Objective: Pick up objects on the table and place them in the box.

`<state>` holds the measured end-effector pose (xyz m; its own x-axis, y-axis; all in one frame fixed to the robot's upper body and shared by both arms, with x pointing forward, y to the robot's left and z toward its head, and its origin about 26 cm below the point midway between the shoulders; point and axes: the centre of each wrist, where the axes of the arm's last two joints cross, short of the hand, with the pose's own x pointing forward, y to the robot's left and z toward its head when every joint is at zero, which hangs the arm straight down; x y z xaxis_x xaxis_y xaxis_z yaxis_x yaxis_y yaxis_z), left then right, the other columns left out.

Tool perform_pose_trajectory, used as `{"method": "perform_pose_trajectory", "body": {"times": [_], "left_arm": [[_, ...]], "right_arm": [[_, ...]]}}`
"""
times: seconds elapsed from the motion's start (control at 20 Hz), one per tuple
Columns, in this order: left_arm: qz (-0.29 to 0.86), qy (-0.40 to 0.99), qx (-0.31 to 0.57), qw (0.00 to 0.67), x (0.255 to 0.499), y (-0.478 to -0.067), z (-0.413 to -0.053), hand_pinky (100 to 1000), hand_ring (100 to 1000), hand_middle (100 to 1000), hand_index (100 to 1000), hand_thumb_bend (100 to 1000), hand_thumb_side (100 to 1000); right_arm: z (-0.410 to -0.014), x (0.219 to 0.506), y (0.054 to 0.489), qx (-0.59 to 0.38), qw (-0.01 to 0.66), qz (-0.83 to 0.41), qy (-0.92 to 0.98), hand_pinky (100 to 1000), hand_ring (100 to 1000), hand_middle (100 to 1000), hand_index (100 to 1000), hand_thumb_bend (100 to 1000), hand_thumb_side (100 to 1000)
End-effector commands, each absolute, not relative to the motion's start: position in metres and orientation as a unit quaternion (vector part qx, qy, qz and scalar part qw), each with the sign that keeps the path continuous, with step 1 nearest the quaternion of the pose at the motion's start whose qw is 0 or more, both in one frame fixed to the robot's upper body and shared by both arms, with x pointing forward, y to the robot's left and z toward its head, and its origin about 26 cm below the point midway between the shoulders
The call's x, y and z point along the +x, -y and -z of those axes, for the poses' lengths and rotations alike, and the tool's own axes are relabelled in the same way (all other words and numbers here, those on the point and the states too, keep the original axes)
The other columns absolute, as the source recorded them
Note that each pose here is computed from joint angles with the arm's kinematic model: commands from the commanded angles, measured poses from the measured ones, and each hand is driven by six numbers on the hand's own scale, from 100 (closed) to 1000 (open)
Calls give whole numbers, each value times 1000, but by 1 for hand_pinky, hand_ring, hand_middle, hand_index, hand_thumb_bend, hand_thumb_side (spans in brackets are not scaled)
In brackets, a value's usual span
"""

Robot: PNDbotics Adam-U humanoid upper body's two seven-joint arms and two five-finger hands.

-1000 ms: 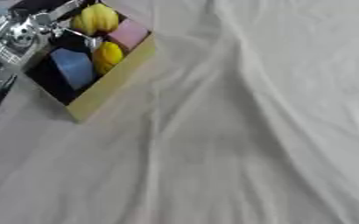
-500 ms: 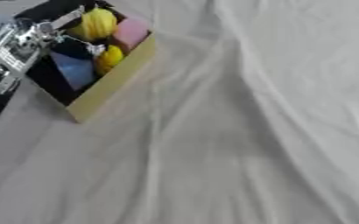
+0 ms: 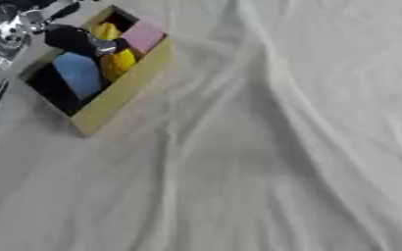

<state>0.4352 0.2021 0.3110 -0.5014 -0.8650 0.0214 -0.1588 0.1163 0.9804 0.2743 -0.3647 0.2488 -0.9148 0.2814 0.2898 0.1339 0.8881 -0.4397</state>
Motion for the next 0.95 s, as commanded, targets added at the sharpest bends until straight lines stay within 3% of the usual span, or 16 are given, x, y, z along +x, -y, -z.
{"method": "perform_pose_trajectory", "body": {"times": [0.05,0.15,0.35,0.4,0.45,0.5,0.55,0.65,0.7,0.75,0.8,0.95], "left_arm": [[522,693,395,303,421,-214,-337,847,837,817,967,450,587],[509,710,391,289,410,-217,-345,838,825,809,960,405,588],[455,772,367,250,375,-222,-366,799,771,768,937,117,560],[430,794,357,240,365,-224,-371,782,747,747,927,100,589],[403,815,347,231,355,-226,-374,769,728,729,916,100,925],[367,840,334,218,344,-229,-378,755,706,708,900,100,842],[329,865,319,204,333,-232,-379,748,699,700,892,100,603],[248,911,282,170,310,-239,-378,738,693,692,885,100,573],[209,928,265,156,302,-243,-376,737,697,695,882,100,644],[177,940,250,147,297,-246,-373,738,705,692,879,100,576],[148,950,236,144,296,-250,-368,750,749,705,868,100,595],[78,968,194,141,298,-260,-354,729,729,702,868,100,620]], "right_arm": [[-258,271,365,-113,163,-219,955,936,838,749,854,100,632],[-258,271,365,-114,163,-218,956,936,838,750,854,100,630],[-258,271,366,-115,159,-214,957,935,839,751,855,100,618],[-259,271,366,-115,158,-213,957,934,839,751,855,100,614],[-259,271,366,-114,156,-212,958,934,839,752,855,100,631],[-260,271,366,-114,152,-211,959,932,839,753,856,100,619],[-262,271,366,-113,148,-210,960,930,840,754,856,100,592],[-266,272,365,-110,137,-205,963,930,840,756,856,100,582],[-269,273,364,-107,131,-201,965,932,840,757,855,100,578],[-272,274,362,-103,126,-198,967,932,840,757,853,100,576],[-275,275,360,-99,120,-194,969,932,844,758,850,100,571],[-285,279,352,-78,108,-184,974,930,847,760,855,100,567]]}}
